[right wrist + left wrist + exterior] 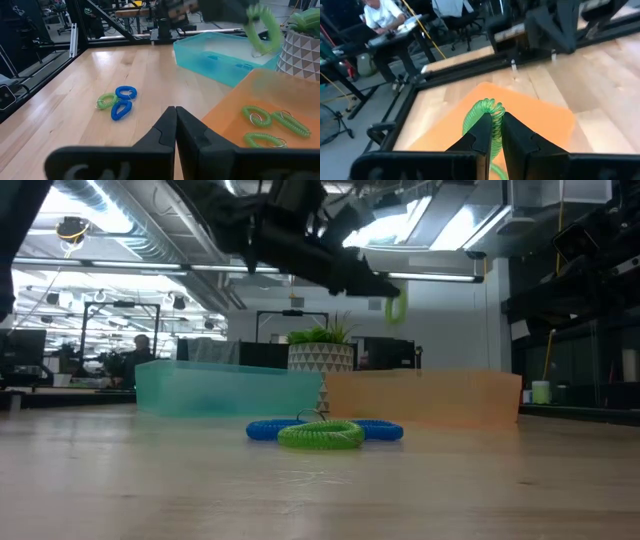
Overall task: Sort spring keychains
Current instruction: Put the green spring keychain into the orange bin, then put the blue spring keychain into the green bin
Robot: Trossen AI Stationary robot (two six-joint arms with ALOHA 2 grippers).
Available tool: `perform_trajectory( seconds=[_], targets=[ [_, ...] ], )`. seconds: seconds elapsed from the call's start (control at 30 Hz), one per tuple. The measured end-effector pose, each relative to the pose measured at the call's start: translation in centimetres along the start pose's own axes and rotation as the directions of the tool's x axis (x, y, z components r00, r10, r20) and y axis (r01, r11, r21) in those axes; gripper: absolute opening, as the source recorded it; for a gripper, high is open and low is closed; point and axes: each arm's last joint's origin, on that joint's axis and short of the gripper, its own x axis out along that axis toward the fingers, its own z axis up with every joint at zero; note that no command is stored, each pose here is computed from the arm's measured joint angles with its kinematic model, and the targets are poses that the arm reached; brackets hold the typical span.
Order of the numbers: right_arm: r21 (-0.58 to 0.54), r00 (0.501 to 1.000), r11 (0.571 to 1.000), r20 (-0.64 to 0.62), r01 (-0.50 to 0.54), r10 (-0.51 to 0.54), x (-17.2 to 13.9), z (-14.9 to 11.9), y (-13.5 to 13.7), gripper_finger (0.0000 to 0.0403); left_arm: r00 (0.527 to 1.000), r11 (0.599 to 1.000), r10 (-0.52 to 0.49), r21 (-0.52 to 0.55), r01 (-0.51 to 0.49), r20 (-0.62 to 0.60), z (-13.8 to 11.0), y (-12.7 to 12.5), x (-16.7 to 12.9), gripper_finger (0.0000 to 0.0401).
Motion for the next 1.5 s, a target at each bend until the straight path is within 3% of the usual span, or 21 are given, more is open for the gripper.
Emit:
perform_trajectory(
  seconds=[0.5,0.7,1.2,1.37,1.5],
  targets=[
    [0.000,1.000,1.000,0.000,0.001,-0.001,0.0,0.0,0.0,0.0007,0.994,0.994,0.108,-0.030,-0.109,-0.024,-4.3,0.3,2.8,0.0027],
    [0.000,1.000,1.000,0.001,0.000,0.000,0.0,0.0,0.0,0.0007,0.959,0.961,0.272,-0.026,-0.275,-0.086,-4.5,0.7,2.8,0.0047],
    [0.000,1.000,1.000,0.000,0.000,0.000,0.0,0.0,0.0,0.0007,0.967,0.971,0.223,-0.064,-0.232,-0.120,-4.5,-0.1,2.7,0.0169],
    [0.000,1.000,1.000,0.000,0.000,0.000,0.0,0.0,0.0,0.0007,0.978,0.973,0.190,-0.112,-0.200,-0.089,-3.9,-1.1,2.8,0.0179],
    [0.000,1.000,1.000,0.000,0.000,0.000,0.0,0.0,0.0,0.0007,0.988,0.982,0.153,-0.109,-0.156,-0.034,-1.9,-2.7,2.3,0.0180]
  ],
)
